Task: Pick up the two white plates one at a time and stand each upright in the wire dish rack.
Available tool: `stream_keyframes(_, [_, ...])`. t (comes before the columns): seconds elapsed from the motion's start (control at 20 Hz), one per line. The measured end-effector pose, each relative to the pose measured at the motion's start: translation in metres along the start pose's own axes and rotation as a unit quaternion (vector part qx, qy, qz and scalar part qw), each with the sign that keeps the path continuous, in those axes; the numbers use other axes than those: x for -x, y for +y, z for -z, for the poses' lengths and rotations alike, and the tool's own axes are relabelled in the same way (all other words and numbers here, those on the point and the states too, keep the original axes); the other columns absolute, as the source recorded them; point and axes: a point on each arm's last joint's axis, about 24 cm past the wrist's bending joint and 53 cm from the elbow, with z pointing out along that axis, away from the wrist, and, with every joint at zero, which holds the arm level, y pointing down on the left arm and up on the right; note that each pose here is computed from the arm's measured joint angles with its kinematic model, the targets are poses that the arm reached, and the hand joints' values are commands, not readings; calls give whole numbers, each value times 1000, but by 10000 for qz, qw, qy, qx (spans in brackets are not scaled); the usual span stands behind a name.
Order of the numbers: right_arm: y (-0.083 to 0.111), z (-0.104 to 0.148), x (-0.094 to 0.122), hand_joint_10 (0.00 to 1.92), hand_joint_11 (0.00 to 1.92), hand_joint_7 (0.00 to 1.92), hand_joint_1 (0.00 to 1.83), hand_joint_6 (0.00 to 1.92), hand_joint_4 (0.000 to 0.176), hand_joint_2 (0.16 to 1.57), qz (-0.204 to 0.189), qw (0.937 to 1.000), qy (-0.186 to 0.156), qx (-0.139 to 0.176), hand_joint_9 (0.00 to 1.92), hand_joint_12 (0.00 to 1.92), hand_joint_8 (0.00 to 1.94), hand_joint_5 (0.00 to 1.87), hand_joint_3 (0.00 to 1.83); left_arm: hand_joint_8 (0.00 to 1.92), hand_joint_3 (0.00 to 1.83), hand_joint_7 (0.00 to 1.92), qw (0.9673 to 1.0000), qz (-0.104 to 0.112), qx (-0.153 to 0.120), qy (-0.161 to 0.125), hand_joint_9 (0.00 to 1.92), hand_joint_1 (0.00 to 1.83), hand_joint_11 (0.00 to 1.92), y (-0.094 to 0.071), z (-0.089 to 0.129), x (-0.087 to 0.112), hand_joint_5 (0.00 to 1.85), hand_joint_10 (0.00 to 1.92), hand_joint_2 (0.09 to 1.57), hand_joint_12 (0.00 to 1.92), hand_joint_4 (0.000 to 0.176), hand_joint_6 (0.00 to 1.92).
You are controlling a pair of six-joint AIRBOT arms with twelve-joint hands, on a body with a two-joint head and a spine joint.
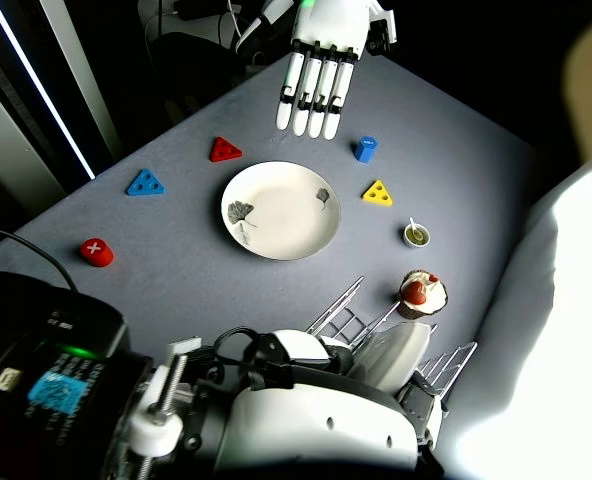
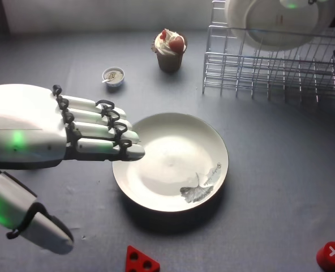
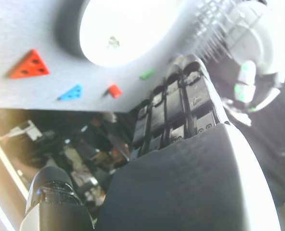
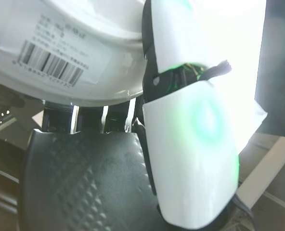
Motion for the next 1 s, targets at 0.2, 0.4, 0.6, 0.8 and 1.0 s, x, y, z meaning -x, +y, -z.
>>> stream_keyframes(0.2, [-16, -1, 1, 1006, 924, 942, 1483, 1146, 0, 1109, 94, 9998, -13, -155, 916, 1452, 776, 880, 0, 1, 0, 104, 10000, 17, 28, 93, 100, 0, 116, 0, -6, -8, 82, 3, 906, 7, 0, 1])
stream_keyframes(0.4, [-19, -1, 6, 151, 894, 832, 1208, 441, 0, 1121, 100, 9998, -60, -161, 920, 572, 329, 717, 0, 3, 0, 108, 9997, 8, 131, 198, 102, 0, 122, 6, -9, -16, 93, 4, 896, 9, 0, 5])
stream_keyframes(0.6, [-19, -2, 1, 1, 631, 545, 901, 2, 32, 1016, -6, 9999, -30, -104, 583, 314, 1, 578, 0, 0, 0, 92, 9996, 11, 163, 225, 86, 0, 100, 7, -15, -18, 71, 0, 893, 0, 0, 0])
stream_keyframes(0.8, [-19, -2, 0, 0, 414, 402, 621, 0, 102, 993, 7, 10000, -24, -53, 428, 133, 0, 379, 3, 7, 0, 112, 9994, 14, 227, 261, 106, 0, 121, 10, -16, -21, 80, 7, 898, 10, 0, 5])
stream_keyframes(1.0, [-21, -2, 1, 4, 361, 373, 544, 3, 106, 931, 60, 10000, -29, -74, 397, 80, 4, 324, 0, 3, 0, 93, 9987, -6, 250, 453, 89, 0, 103, 12, -20, -36, 73, 2, 891, 2, 0, 3])
